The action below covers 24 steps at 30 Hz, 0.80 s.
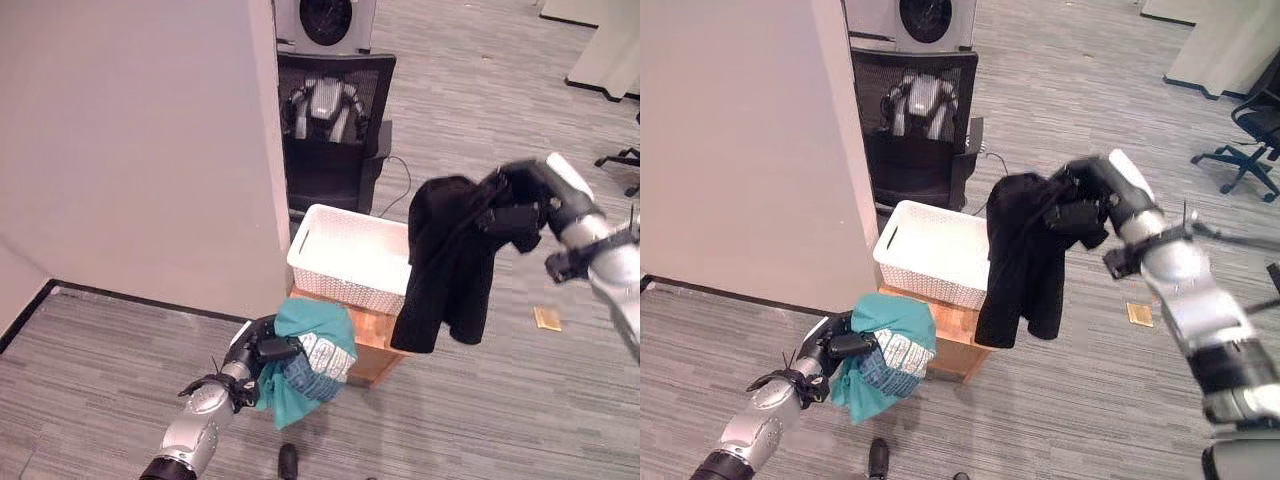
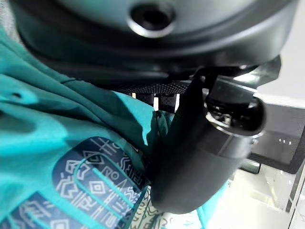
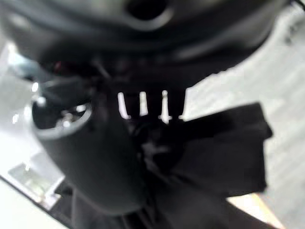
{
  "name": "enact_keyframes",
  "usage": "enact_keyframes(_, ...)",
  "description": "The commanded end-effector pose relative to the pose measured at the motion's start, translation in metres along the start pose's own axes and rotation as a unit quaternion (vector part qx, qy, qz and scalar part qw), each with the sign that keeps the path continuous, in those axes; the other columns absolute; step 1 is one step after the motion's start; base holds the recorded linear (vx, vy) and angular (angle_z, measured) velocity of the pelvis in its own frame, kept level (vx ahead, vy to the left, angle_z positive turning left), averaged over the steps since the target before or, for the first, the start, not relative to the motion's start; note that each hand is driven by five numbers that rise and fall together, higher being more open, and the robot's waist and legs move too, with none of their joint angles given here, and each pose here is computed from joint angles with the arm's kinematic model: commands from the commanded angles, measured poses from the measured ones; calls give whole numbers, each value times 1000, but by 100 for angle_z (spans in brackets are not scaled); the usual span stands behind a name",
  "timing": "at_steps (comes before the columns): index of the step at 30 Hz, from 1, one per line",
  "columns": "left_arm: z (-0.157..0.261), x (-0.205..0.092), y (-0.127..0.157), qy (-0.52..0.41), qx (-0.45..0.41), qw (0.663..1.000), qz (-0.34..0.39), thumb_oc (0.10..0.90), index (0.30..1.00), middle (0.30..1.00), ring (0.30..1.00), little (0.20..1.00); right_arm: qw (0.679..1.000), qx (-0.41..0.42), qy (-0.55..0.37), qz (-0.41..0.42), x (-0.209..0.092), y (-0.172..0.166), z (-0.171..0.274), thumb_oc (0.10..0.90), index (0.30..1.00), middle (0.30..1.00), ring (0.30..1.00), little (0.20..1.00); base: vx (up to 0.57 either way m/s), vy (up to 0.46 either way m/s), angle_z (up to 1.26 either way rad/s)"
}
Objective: Pick up bed clothes into laundry basket.
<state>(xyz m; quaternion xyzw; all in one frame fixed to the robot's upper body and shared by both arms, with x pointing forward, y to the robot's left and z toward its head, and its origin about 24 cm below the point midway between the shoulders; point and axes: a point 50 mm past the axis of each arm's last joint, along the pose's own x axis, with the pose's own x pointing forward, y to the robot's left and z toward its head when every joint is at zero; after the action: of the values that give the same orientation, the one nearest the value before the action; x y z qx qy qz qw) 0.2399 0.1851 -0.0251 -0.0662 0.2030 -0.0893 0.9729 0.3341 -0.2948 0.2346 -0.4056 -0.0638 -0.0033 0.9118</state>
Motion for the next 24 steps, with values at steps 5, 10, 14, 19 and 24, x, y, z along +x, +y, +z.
enact_keyframes(5, 48, 3, -8, -107, 21, 993, -53, 400, 300, 300, 300, 300, 971, -147, -122, -143, 30, -89, 120, 400, 300, 300, 300, 300, 27, -28, 19)
enact_keyframes(10, 44, 4, -10, -98, 16, 993, -57, 400, 300, 300, 300, 300, 966, -172, -127, -147, 54, -81, 157, 400, 300, 300, 300, 300, -2, -32, 4)
enact_keyframes(14, 42, 7, -16, -94, 13, 993, -65, 400, 300, 300, 300, 300, 969, -170, -122, -132, 67, -65, 164, 400, 300, 300, 300, 300, 15, -17, 15)
enact_keyframes(19, 41, 8, -17, -89, 13, 994, -64, 400, 300, 300, 300, 300, 967, -196, -97, -131, 76, -60, 166, 400, 300, 300, 300, 300, 28, -17, 11)
enact_keyframes(24, 43, 11, -16, -88, 17, 994, -63, 400, 300, 300, 300, 300, 961, -236, -55, -134, 80, -64, 161, 400, 300, 300, 300, 300, -1, -9, 9)
